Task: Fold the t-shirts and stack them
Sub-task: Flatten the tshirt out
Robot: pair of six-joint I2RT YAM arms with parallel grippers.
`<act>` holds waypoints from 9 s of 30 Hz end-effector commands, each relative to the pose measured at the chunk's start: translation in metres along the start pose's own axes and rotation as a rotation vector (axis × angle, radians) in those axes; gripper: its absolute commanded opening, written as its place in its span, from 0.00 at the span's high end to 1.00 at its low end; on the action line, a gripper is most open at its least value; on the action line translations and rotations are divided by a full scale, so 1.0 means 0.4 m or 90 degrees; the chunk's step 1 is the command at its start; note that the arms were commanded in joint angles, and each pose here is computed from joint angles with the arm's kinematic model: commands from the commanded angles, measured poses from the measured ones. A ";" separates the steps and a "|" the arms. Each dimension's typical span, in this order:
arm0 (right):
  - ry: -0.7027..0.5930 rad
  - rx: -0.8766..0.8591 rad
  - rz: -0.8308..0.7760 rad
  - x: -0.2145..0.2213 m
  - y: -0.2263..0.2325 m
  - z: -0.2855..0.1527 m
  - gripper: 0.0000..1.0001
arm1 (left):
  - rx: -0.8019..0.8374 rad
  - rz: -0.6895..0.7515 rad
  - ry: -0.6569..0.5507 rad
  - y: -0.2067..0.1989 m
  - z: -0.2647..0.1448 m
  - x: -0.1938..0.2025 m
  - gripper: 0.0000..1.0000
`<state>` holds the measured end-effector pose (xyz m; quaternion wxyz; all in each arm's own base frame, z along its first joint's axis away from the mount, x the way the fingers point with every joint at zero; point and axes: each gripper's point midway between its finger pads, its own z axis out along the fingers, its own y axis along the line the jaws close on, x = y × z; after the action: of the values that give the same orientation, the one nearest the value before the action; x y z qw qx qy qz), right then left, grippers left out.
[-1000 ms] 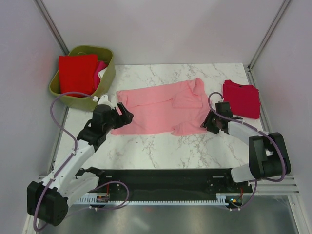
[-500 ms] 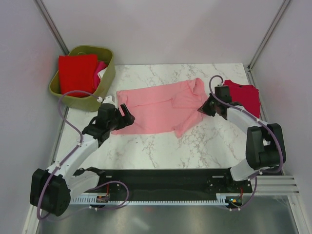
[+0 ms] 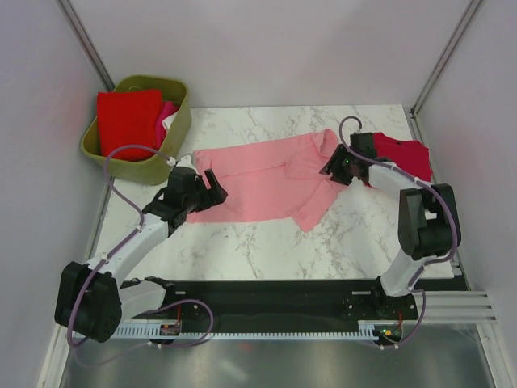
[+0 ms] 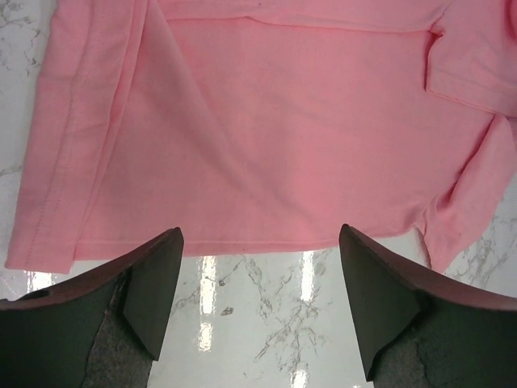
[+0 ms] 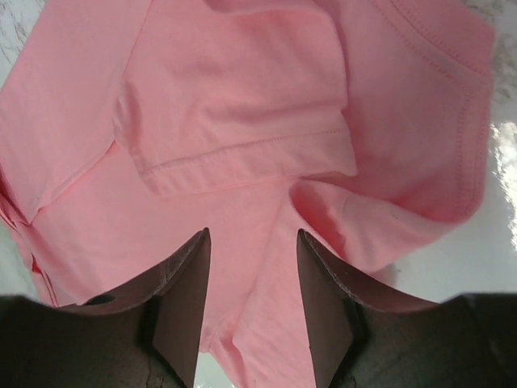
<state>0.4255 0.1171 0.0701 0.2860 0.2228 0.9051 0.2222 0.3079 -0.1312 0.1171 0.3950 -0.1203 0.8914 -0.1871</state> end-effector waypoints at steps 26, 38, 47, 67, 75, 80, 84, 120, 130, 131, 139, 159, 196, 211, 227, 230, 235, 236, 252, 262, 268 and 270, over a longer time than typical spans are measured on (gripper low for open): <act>-0.008 0.081 -0.046 0.116 -0.156 -0.026 0.78 | 0.145 0.107 0.017 -0.238 -0.062 0.059 0.14; -0.022 0.109 -0.049 0.145 -0.163 -0.186 1.00 | 0.148 0.114 0.016 -0.228 -0.093 0.059 0.14; -0.051 0.097 -0.056 0.148 -0.137 -0.290 0.32 | 0.149 0.115 0.023 -0.226 -0.095 0.065 0.14; -0.026 0.179 -0.065 0.213 -0.260 -0.217 0.62 | 0.035 0.039 -0.055 -0.092 -0.116 0.028 0.13; -0.001 0.186 -0.050 0.248 -0.287 -0.175 0.62 | 0.013 0.025 -0.061 -0.056 -0.116 0.026 0.13; -0.006 0.186 -0.037 0.246 -0.289 -0.158 0.64 | 0.001 0.019 -0.068 -0.040 -0.119 0.025 0.13; 0.000 0.177 -0.032 0.250 -0.283 -0.154 0.96 | -0.011 0.005 -0.080 -0.023 -0.122 0.018 0.14; -0.143 0.196 0.050 0.170 -0.324 -0.348 1.00 | -0.190 0.269 0.121 0.013 -0.024 0.198 0.30; -0.123 0.190 0.046 0.180 -0.326 -0.323 1.00 | -0.263 0.312 0.186 0.049 0.006 0.248 0.56; -0.122 0.188 0.046 0.180 -0.325 -0.320 1.00 | -0.262 0.313 0.192 0.050 0.008 0.255 0.56; -0.117 0.185 0.049 0.185 -0.326 -0.311 1.00 | -0.279 0.331 0.214 0.069 0.001 0.280 0.57; -0.123 0.177 0.060 0.183 -0.318 -0.317 1.00 | -0.315 0.119 0.151 0.198 -0.026 0.166 0.76; -0.125 0.170 0.068 0.182 -0.312 -0.319 1.00 | -0.452 0.261 0.245 0.229 0.011 0.213 0.29; -0.133 0.174 0.073 0.173 -0.316 -0.329 1.00 | -0.330 0.000 0.104 0.279 -0.006 0.088 0.28; -0.123 0.169 0.067 0.172 -0.311 -0.324 1.00 | -0.157 0.004 0.046 0.181 -0.055 0.095 0.31; -0.121 0.169 0.068 0.175 -0.311 -0.322 1.00 | -0.184 0.071 0.062 0.149 -0.056 0.115 0.30; -0.112 0.164 0.068 0.180 -0.309 -0.317 1.00 | -0.272 0.120 0.101 0.175 -0.012 0.121 0.30; -0.114 0.164 0.069 0.178 -0.308 -0.318 1.00 | -0.280 0.129 0.107 0.177 -0.005 0.119 0.30; -0.108 0.172 0.062 0.181 -0.315 -0.314 1.00 | -0.435 0.163 0.227 0.269 0.052 0.134 0.30; -0.128 0.173 0.087 0.162 -0.326 -0.328 1.00 | -0.475 0.111 0.268 0.350 0.052 0.139 0.29; -0.129 0.180 0.088 0.160 -0.333 -0.333 1.00 | -0.472 0.054 0.228 0.379 0.036 0.102 0.29; -0.127 0.183 0.090 0.162 -0.339 -0.333 1.00 | -0.460 0.027 0.217 0.383 0.041 0.087 0.29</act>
<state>0.2527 0.0110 0.0590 0.3079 0.3439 0.8826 0.0892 0.2967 -0.0247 0.0215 0.1894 -0.1885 0.9557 0.1233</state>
